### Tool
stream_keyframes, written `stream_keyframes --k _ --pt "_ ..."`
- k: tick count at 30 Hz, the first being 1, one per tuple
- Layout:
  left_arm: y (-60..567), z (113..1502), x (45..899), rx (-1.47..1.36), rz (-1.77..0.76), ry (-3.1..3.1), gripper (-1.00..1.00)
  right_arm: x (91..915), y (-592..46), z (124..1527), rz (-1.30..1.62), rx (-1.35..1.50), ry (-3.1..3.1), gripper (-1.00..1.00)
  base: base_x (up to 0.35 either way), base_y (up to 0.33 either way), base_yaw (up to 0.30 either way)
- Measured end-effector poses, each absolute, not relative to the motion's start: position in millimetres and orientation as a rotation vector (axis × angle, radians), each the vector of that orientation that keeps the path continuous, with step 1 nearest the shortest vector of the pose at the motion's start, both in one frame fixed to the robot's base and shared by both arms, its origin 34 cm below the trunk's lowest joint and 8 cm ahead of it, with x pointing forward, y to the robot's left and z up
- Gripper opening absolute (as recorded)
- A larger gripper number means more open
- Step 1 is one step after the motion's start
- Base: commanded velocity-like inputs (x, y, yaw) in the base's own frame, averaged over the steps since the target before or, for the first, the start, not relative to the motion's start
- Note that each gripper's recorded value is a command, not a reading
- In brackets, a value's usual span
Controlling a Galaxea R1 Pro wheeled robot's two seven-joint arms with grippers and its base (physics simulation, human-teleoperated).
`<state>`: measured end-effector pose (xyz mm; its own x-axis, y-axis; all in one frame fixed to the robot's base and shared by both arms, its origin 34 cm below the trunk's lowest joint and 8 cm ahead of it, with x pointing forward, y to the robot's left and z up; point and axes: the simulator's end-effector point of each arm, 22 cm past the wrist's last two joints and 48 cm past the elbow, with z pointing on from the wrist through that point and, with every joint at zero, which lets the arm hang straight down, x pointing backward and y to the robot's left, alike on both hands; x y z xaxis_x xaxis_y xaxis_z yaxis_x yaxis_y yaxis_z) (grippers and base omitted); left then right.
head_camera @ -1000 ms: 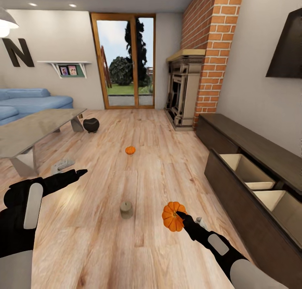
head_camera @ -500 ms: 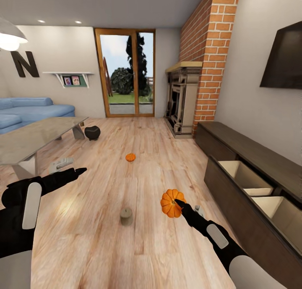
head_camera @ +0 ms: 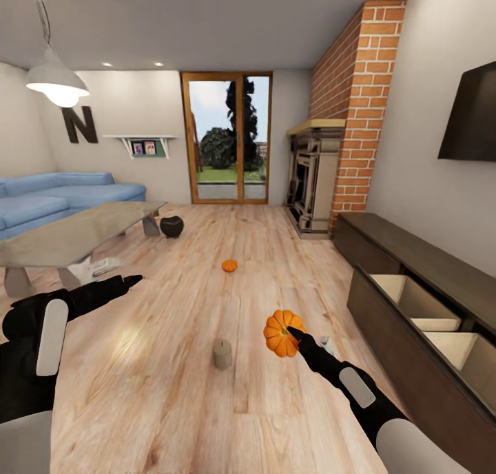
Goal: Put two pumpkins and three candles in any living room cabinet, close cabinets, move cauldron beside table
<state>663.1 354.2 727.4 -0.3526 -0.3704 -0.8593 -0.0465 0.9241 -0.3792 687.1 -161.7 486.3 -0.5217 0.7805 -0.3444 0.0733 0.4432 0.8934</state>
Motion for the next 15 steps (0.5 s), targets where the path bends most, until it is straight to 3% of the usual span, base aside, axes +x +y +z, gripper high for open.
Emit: stream_keyframes --k 11,15 --pt "353.4 739.3 660.3 -0.296 -0.343 1.888 1.00 686.6 -162.3 489.0 1.118 0.716 1.902 -1.00 -0.019 0.000 0.258" --pt "352.9 739.8 660.4 -0.296 -0.343 1.886 1.00 686.6 -162.4 488.4 1.117 0.716 1.903 -1.00 -0.205 0.066 0.271"
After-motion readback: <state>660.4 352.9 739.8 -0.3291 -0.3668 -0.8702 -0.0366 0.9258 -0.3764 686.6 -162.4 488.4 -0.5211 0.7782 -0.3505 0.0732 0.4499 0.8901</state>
